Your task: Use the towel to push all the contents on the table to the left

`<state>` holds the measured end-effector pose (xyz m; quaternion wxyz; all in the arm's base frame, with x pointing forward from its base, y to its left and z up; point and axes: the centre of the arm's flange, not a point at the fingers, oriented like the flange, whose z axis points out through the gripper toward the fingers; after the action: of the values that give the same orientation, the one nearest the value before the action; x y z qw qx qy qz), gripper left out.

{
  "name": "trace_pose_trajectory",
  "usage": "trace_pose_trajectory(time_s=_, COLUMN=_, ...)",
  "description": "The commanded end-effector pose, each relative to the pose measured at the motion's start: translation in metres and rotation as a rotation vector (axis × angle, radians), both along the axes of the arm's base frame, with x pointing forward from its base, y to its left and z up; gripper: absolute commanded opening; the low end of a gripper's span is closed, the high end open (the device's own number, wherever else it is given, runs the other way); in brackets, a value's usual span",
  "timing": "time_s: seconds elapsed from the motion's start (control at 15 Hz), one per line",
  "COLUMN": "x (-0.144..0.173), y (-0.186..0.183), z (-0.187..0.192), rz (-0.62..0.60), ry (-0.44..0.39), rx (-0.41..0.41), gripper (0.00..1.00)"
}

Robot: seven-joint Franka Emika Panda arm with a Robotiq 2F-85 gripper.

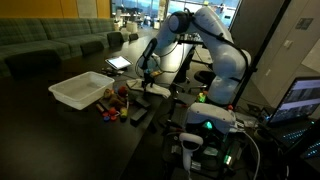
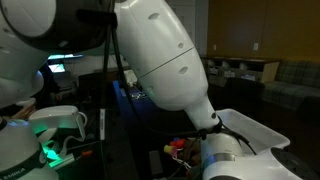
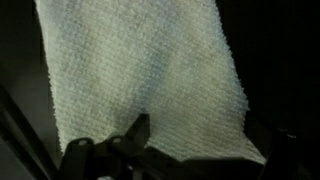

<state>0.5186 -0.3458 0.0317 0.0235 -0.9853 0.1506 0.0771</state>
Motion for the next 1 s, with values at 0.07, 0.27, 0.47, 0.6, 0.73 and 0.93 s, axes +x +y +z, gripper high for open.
trace_pose_trajectory(time_s=0.07, x=0.022, y=-0.019, z=-0.007, rz=0.003, ry=-0.037, rx=0.001, gripper=1.0)
trace_pose_trajectory(time_s=0.27, x=0.026, y=-0.02, z=-0.015, rz=0.002, ry=-0.023, rx=-0.001, gripper=1.0)
trace_pose_trajectory(time_s=0.47, x=0.026, y=-0.02, z=-0.022, rz=0.001, ry=-0.004, rx=0.002, gripper=0.71)
trace_pose_trajectory(time_s=0.6, x=0.026, y=-0.02, z=-0.027, rz=0.0, ry=0.008, rx=0.004, gripper=0.63)
trace_pose_trajectory(time_s=0.73, x=0.025, y=-0.018, z=-0.033, rz=-0.002, ry=0.021, rx=0.011, gripper=0.48)
trace_pose_trajectory(time_s=0.93, x=0.019, y=-0.013, z=-0.025, rz=0.007, ry=0.045, rx=0.02, gripper=0.23)
